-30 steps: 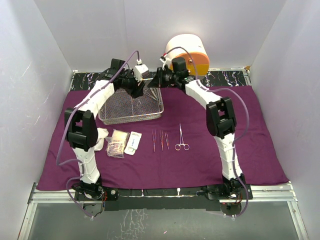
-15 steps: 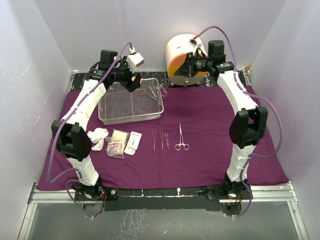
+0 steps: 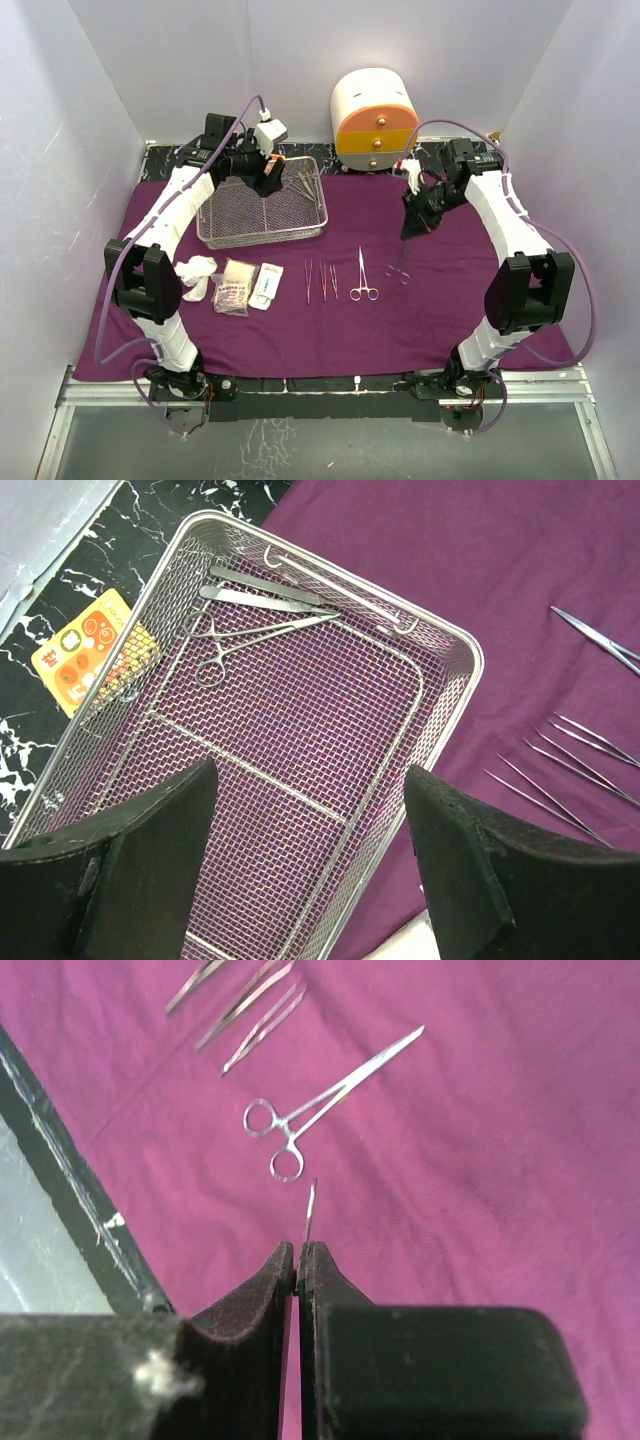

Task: Open and lay out the surgical kit
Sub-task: Place the medical item in the surgical kit.

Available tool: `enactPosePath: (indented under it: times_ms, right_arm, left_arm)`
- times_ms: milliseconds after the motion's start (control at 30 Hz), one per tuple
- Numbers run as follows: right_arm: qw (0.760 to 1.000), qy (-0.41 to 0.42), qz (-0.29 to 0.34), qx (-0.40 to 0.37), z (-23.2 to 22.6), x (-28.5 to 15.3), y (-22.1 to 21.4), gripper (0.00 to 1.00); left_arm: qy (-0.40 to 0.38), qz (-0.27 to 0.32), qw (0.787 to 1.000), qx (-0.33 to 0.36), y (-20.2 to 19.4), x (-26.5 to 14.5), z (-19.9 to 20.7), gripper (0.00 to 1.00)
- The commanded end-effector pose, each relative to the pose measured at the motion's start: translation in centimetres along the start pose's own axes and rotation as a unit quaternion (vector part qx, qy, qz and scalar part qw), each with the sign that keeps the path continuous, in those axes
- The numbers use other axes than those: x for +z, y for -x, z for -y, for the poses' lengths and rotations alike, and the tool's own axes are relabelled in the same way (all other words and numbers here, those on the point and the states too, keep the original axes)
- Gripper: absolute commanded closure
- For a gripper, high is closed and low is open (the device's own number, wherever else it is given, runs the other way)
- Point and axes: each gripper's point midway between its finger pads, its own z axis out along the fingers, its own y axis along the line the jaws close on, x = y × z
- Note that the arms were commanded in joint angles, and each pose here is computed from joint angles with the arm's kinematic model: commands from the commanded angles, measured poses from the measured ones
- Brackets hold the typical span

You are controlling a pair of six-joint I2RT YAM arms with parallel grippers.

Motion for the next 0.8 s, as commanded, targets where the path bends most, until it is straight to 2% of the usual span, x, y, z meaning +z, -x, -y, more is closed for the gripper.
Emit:
enactPosePath:
  times_ms: [0,233,767]
  right_arm:
    - [0.998,-0.001,-0.046,-0.049,-1.2,-1.0,-2.8,1.0]
    - [0.995,0.033,-0.085,-0.037,-1.2,1.0,-4.5,1.0]
    - [0.987,0.105,-0.113,-0.053,-1.0,5.6,-4.5,1.0]
  left_arm:
    - [-0.003,0.046,0.999,0.012,2.6,-2.6,1.2,0.26]
    - [-0.003,0.044,0.999,0.014,2.0,-2.8,1.6,0.26]
    - [-0.016,0.041,0.999,0.01,1.5,-2.0,1.8,0.25]
